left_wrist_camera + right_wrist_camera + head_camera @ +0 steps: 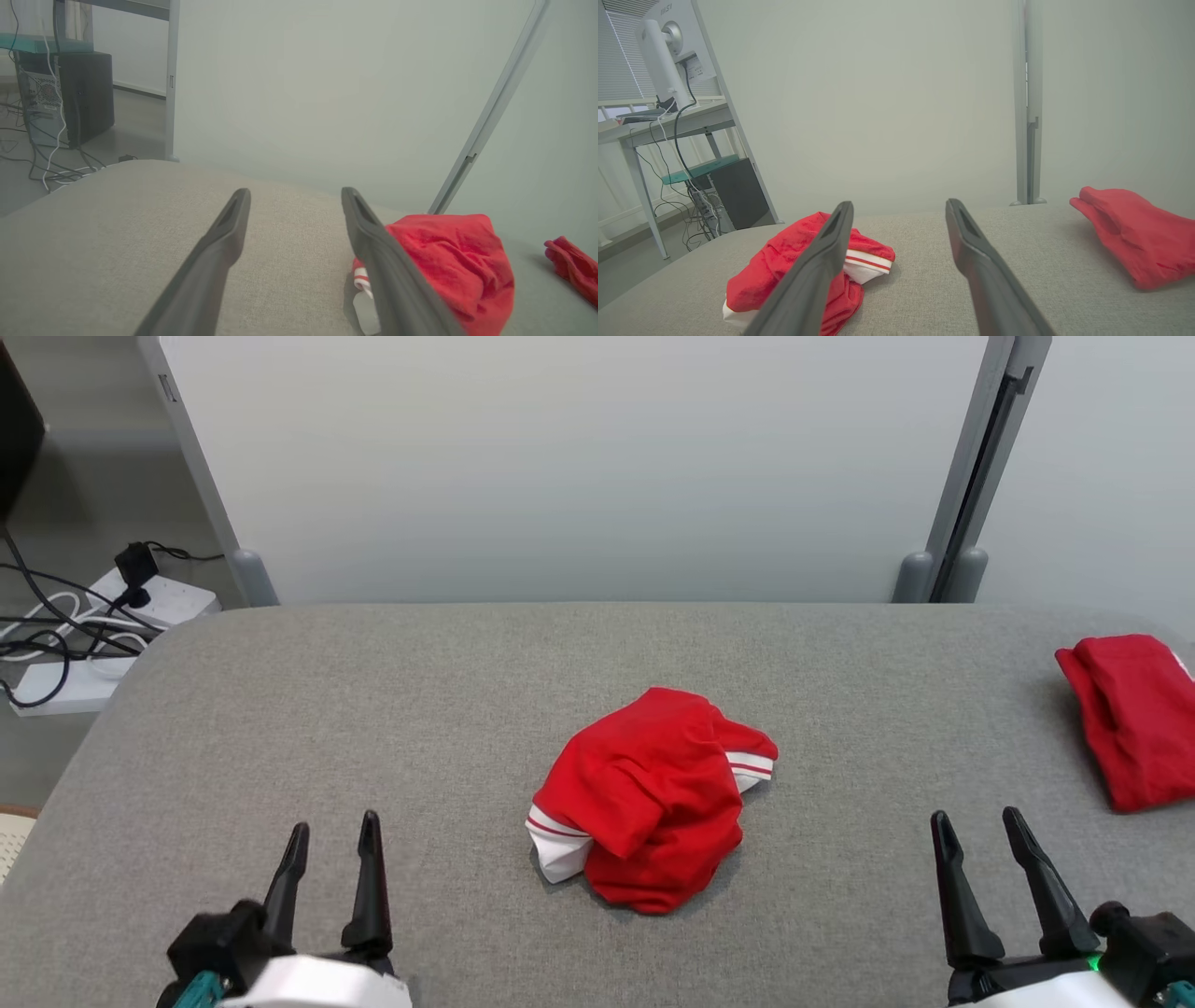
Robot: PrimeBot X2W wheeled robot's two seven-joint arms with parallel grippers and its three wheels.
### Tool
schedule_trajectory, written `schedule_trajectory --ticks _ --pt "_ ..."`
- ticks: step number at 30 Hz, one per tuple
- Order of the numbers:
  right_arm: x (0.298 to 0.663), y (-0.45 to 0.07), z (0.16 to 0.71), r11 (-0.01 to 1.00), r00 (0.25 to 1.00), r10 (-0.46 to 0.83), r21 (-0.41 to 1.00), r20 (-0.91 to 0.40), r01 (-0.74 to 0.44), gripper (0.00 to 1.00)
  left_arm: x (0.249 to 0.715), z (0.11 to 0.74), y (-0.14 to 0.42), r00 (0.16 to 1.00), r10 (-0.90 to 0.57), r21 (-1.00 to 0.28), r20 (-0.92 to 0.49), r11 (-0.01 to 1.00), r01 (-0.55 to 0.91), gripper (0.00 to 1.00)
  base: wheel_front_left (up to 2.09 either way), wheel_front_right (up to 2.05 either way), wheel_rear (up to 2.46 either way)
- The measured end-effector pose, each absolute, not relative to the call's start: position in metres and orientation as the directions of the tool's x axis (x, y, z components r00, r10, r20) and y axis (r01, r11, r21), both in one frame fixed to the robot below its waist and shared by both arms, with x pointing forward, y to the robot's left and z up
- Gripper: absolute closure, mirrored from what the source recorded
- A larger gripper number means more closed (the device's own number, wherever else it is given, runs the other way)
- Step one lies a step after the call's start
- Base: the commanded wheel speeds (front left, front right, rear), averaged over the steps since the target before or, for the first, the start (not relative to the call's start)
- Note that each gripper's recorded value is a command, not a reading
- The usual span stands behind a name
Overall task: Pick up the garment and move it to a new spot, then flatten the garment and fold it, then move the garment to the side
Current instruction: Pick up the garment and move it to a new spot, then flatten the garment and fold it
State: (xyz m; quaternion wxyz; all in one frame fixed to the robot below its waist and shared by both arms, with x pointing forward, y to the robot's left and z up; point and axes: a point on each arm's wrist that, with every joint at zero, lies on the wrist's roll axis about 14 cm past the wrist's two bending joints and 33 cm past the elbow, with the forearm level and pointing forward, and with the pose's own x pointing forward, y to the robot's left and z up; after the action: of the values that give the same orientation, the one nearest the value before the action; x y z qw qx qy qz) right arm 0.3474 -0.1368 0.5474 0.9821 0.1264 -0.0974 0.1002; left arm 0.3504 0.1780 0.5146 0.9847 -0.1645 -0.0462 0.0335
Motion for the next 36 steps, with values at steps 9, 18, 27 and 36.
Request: schedule_trajectory --ticks 9,18,27,36 --pt "0.329 -0.149 0.546 0.953 0.968 0.124 0.245 0.218 -0.177 0.0 0.315 0.525 0.194 0.983 0.118 -0.216 0.138 0.973 -0.087 0.0 0.0 0.0 0.0" --pt "0.314 -0.147 0.534 0.952 0.975 0.125 0.254 0.185 -0.171 0.0 0.295 0.512 0.203 0.985 0.139 -0.156 0.103 0.98 -0.123 0.0 0.0 0.0 0.0" --pt "0.315 -0.146 0.53 0.952 0.977 0.126 0.257 0.172 -0.168 0.0 0.296 0.505 0.202 0.986 0.147 -0.158 0.077 0.978 -0.133 0.0 0.0 0.0 0.0" --pt "0.316 -0.144 0.528 0.951 0.977 0.135 0.255 0.166 -0.175 0.0 0.296 0.503 0.203 0.985 0.155 -0.164 0.069 0.976 -0.142 0.0 0.0 0.0 0.0"
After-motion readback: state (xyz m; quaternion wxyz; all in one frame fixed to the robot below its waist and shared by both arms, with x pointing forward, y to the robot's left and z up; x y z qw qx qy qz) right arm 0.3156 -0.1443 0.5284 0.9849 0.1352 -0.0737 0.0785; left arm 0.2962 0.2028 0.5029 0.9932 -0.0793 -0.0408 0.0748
